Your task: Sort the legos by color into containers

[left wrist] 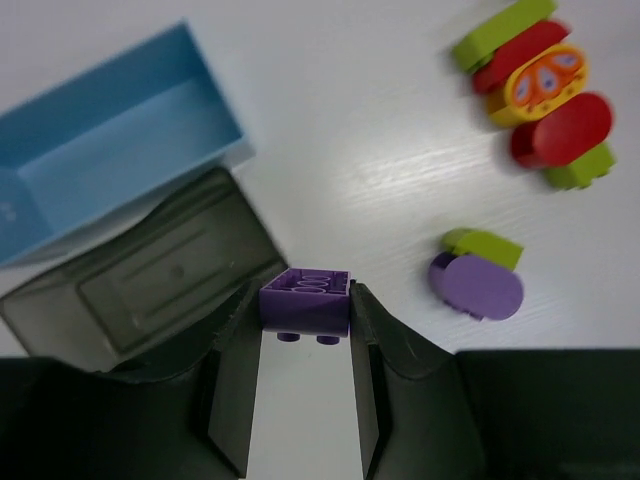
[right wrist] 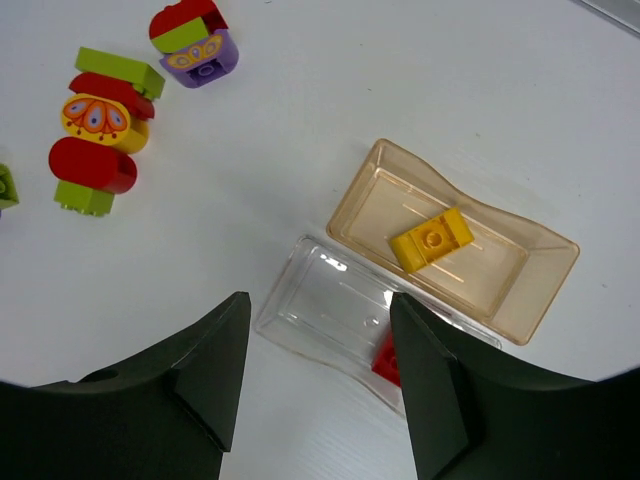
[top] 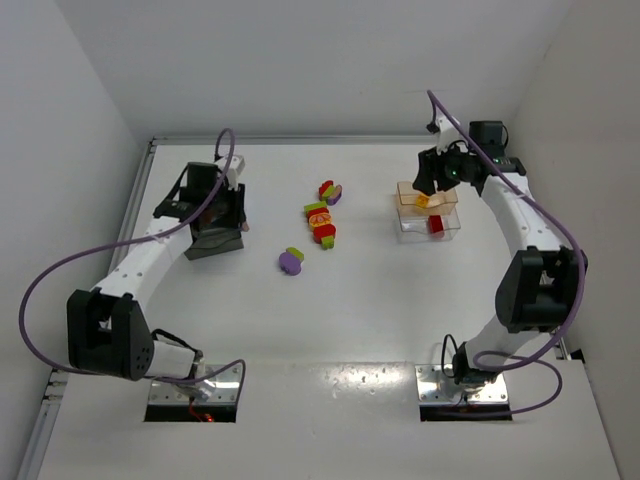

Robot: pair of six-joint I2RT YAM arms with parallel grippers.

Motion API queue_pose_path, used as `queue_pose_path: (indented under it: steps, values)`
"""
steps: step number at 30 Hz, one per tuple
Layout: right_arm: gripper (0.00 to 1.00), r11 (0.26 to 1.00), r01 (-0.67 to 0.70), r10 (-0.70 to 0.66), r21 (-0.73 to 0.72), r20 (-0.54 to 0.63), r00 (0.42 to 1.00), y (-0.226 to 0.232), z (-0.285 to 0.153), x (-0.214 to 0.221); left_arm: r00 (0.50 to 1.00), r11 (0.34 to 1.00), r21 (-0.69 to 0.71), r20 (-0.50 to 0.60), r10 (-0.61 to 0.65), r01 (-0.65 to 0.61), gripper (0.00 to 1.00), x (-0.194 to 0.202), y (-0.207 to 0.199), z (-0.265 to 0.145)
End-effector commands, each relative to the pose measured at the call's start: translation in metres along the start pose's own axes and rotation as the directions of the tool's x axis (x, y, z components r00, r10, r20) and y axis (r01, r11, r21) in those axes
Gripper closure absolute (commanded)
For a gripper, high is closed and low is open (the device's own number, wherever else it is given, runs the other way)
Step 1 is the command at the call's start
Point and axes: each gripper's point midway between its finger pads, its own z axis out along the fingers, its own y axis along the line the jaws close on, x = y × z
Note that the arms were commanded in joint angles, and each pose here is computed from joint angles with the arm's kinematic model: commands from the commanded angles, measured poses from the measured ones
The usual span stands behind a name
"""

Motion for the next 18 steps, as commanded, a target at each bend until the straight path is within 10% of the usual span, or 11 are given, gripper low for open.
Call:
queue_pose_path:
  steps: [1, 18]
  values:
    - [0.41, 0.999, -0.011, 0.013, -0.033, 0.055, 0.998, 0.007, -0.003, -0.022, 0.994, 0.987, -0.159, -0.104, -0.013, -0.004, 1.0, 0.032, 0.03, -0.019]
    - [0.41, 0.996, -0.01, 0.013, -0.089, 0.035, 0.999, 0.028, 0.006, -0.018, 0.968, 0.906, -0.371, -0.059, -0.242, 0.204, 1.0, 0.048, 0.095, -0.022]
